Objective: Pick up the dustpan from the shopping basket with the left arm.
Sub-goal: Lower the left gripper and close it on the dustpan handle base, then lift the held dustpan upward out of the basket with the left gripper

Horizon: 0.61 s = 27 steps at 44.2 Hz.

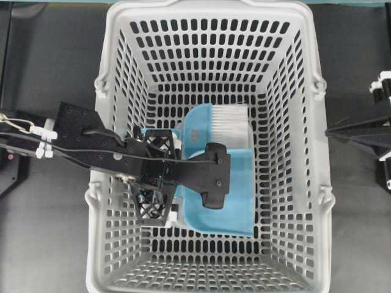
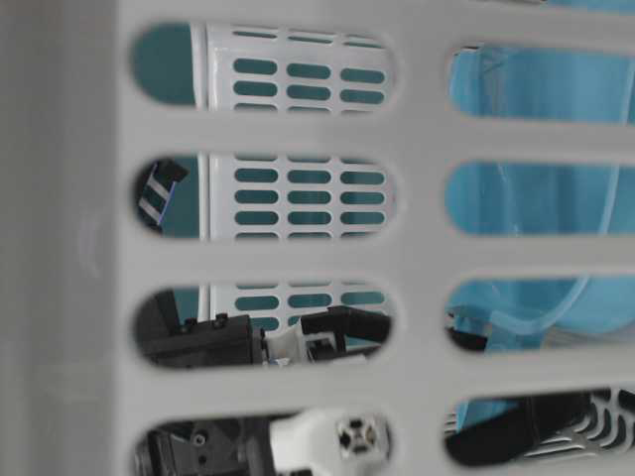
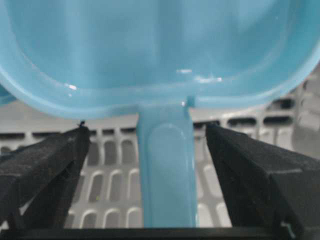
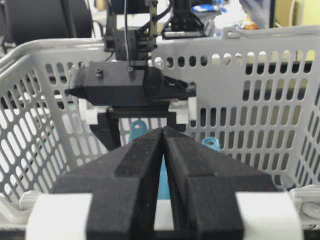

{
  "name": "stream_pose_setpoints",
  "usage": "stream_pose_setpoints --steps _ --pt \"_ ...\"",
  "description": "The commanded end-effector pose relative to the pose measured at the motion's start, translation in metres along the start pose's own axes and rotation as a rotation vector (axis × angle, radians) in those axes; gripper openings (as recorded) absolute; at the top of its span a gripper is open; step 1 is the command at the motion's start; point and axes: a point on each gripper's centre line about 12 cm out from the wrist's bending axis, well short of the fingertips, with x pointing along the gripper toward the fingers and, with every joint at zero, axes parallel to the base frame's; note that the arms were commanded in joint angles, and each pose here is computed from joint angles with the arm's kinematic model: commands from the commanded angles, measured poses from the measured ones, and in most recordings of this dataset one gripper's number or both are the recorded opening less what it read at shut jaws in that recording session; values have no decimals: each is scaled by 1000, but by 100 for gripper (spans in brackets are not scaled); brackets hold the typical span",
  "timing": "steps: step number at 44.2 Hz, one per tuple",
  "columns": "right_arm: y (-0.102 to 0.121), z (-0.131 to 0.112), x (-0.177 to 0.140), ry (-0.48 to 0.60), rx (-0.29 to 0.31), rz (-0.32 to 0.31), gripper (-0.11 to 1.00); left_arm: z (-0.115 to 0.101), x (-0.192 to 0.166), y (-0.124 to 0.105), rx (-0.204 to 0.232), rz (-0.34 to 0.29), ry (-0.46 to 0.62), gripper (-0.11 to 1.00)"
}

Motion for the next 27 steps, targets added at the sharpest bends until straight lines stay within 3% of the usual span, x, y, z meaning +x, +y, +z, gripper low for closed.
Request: stream_pose_setpoints --steps 1,4,11,27 --pt "1 1 1 -3 3 4 0 5 -5 -2 -14 -7 -57 85" --pt "1 0 1 0 3 6 0 5 -4 -2 -23 -8 -61 74" --pt "2 -2 1 4 3 10 0 6 -18 -6 -11 -18 -106 28" --pt "2 -4 0 10 6 11 0 15 -82 -2 -24 -49 -343 29"
